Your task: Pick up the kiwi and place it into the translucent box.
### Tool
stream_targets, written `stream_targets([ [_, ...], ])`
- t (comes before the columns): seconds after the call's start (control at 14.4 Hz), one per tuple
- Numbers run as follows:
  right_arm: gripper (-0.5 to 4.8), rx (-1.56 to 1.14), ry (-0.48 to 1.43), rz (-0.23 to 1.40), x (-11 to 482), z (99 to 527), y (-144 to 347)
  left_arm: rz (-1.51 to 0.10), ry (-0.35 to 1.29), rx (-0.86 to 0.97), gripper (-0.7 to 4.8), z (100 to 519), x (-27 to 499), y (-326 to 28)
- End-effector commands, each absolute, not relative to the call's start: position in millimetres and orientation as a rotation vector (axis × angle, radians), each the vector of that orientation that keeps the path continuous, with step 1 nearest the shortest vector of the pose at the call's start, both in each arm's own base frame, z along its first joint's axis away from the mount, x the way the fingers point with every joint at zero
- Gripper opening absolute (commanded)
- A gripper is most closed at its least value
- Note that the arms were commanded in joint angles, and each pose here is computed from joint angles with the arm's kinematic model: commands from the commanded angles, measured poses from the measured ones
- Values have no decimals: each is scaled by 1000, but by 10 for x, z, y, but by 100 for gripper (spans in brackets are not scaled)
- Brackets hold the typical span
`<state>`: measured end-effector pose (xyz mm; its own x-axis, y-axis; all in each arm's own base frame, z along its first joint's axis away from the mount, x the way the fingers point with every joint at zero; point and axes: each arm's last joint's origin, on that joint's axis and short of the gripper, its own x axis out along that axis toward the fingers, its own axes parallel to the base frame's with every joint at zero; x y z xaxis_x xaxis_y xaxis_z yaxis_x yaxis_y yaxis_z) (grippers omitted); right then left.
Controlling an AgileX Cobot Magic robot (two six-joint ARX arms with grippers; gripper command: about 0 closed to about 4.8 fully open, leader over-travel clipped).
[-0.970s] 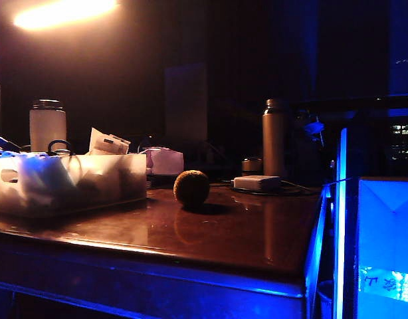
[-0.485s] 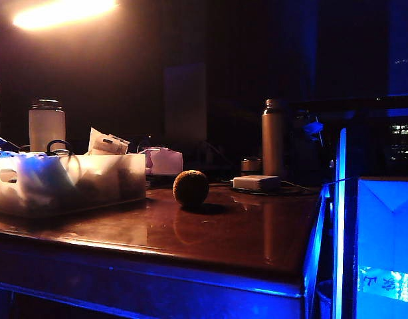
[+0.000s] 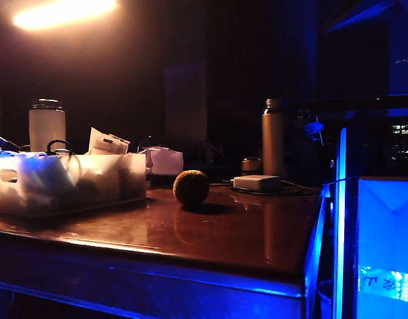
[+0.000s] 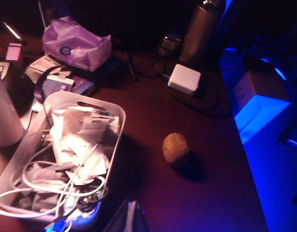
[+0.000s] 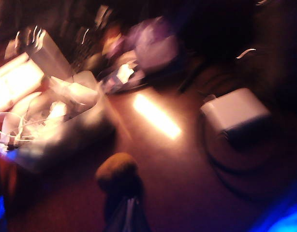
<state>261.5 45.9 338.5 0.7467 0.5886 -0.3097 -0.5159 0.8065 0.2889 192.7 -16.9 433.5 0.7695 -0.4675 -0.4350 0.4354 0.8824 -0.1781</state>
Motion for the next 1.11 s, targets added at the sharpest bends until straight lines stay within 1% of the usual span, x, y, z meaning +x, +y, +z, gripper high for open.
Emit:
stream_targets([
  [0.07,-1,231,492,708,3152,3282,909,-498,481,-71,-4,4352,1918,-175],
  [0.28,-1,387,592,693,3512,2952,1469,-498,481,-71,-4,4351,1918,-175],
  [0.35,-1,446,624,672,3567,2808,1644,-498,482,-71,-4,4351,1917,-175],
  [0.49,-1,461,675,619,3599,2569,1896,-498,483,-71,-4,4350,1917,-175],
  [0.55,85,445,694,604,3601,2472,1985,-499,483,-71,-4,4350,1917,-176],
  [0.62,395,436,711,581,3606,2384,2043,-507,484,-74,-4,4350,1915,-178],
  [0.69,479,446,730,570,3611,2310,2093,-535,482,-81,-4,4352,1912,-185],
  [0.9,479,462,736,532,3672,2149,2181,-567,479,-89,-4,4354,1908,-193],
  [1.11,479,418,727,490,3723,2064,2340,-567,480,-89,-4,4354,1907,-193],
])
